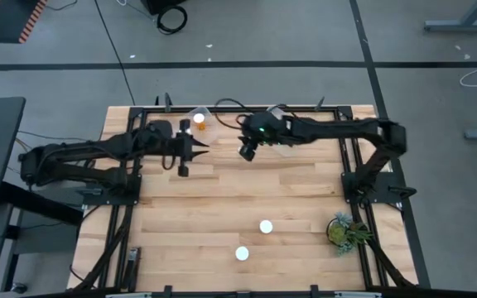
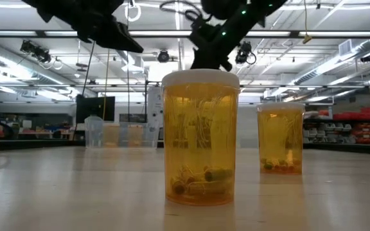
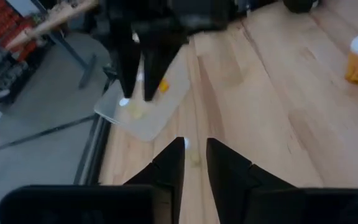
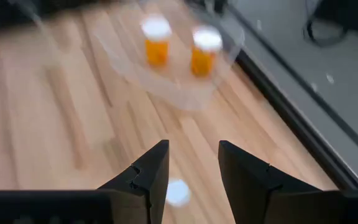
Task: Pick and place medicine bottles into bin by pill shape (circle, oval)
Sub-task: Put the small yellow pill bottle into the right transparent bin
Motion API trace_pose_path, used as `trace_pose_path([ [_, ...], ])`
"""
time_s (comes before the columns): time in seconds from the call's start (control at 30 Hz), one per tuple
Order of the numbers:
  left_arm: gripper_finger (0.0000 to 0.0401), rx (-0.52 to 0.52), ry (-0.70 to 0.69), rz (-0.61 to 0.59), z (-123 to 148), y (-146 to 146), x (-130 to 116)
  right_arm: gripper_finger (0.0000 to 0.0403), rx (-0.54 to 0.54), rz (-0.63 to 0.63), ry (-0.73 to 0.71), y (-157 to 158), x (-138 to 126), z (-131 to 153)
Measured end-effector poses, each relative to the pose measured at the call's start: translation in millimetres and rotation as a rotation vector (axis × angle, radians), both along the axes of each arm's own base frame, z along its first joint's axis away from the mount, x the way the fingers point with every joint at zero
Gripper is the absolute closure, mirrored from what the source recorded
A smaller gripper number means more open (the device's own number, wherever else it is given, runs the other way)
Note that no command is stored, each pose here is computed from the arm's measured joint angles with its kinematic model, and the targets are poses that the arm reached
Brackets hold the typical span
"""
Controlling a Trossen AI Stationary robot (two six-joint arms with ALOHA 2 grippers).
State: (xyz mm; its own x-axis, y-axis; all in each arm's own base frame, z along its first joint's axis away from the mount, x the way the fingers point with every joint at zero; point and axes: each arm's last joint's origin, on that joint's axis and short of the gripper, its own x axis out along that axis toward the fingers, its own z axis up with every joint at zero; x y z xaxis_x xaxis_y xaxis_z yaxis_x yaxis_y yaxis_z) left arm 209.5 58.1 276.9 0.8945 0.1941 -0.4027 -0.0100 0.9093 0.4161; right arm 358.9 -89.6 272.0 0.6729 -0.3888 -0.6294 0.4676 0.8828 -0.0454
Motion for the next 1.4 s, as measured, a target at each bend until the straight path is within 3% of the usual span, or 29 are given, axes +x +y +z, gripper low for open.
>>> trace_pose_path([
  [0.4,0.0342,-0.037,-0.235,-0.086,17,41,-20,0.0256,0.121,-0.036,0.171,-19,42,-17],
  [0.67,0.0346,-0.192,-0.466,-0.099,39,51,-25,0.0244,0.183,-0.051,0.279,-22,58,-42],
  [1.03,0.0349,-0.314,-0.510,-0.152,44,37,-19,0.0179,0.223,-0.103,0.409,-25,77,-72],
  [1.4,0.0352,-0.350,-0.513,-0.156,44,35,-18,0.0175,0.257,-0.124,0.481,-24,73,-85],
])
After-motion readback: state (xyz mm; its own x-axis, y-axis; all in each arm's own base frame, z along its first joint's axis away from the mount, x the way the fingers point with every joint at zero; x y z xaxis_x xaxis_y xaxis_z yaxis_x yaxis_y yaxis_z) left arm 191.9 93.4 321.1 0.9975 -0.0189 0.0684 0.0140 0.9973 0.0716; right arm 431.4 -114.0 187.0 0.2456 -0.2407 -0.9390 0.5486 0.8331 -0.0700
